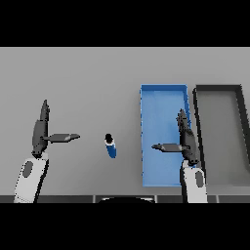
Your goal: Pick up the blue pipe and place it into the blue bin.
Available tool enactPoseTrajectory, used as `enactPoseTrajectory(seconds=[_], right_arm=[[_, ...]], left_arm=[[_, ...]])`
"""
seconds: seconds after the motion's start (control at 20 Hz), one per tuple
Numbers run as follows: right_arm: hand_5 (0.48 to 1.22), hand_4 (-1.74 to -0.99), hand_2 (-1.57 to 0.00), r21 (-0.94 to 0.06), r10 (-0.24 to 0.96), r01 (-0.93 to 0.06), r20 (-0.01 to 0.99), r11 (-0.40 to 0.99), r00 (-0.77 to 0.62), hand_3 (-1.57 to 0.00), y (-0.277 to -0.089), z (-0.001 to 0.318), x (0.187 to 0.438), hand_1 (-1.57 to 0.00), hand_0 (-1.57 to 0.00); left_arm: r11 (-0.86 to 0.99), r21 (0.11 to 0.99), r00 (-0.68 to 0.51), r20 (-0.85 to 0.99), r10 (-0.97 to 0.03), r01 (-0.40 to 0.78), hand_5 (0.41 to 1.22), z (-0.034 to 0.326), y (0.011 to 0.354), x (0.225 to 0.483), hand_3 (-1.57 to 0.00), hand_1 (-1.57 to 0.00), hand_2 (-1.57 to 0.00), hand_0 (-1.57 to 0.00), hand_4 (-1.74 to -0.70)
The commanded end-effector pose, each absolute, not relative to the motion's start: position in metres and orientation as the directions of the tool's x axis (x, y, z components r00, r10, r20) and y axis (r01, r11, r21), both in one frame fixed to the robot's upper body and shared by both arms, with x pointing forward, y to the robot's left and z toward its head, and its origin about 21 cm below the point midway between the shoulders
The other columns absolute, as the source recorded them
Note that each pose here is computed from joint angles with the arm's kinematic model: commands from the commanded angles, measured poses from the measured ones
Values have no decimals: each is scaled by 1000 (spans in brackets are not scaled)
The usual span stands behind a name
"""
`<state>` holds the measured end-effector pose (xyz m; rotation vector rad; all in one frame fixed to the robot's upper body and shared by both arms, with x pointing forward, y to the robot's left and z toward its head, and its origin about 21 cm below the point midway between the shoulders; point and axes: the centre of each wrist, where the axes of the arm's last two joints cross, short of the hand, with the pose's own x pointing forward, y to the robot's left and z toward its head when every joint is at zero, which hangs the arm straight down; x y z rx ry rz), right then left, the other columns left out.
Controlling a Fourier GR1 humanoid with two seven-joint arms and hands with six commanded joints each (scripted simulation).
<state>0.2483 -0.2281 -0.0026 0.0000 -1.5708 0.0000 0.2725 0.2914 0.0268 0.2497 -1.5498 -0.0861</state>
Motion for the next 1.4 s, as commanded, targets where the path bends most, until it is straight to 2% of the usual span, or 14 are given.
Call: enactPoseTrajectory(seconds=[0.0,0.25,0.3,0.35,0.45,0.7,0.9,1.05,1.35], right_arm=[[629,-1205,1,0,0,1,1000,1000,-1,1,-229,-3,248,1,1],[629,-1205,1,-1,1,1,1000,1000,-6,1,-233,-2,245,1,1],[629,-1205,1,-145,142,-26,985,989,-93,1,-247,2,236,1,1],[628,-1201,1,-227,219,-48,967,973,-127,1,-252,3,227,1,1],[626,-1197,1,-292,279,-63,947,954,-161,1,-255,9,219,1,1],[621,-1197,1,-310,297,-83,945,947,-139,1,-255,11,215,1,1],[616,-1179,1,-320,306,-84,940,944,-150,1,-251,13,221,1,1],[616,-1173,1,-327,314,-84,939,941,-140,1,-259,11,217,1,1],[615,-1197,1,-312,300,-82,945,947,-134,1,-251,14,218,1,1]], left_arm=[[972,212,18,977,-211,-102,593,27,291,272,1,1,1,1,-966],[972,215,8,977,-215,-97,593,23,287,268,1,1,1,1,-966],[958,286,-27,958,-285,21,593,21,298,260,1,1,1,1,-966],[939,336,-37,942,-334,80,592,21,313,254,1,1,1,1,-963],[921,360,-62,933,-355,149,590,23,323,252,1,1,1,1,-959],[904,349,-89,937,-337,249,594,24,325,248,1,1,1,1,-966],[840,364,-74,928,-366,402,549,31,319,234,1,1,1,1,-1026],[791,327,-59,936,-348,517,510,28,296,225,1,1,1,1,-1095],[715,314,-41,928,-371,625,450,11,247,215,1,1,1,1,-1139]])
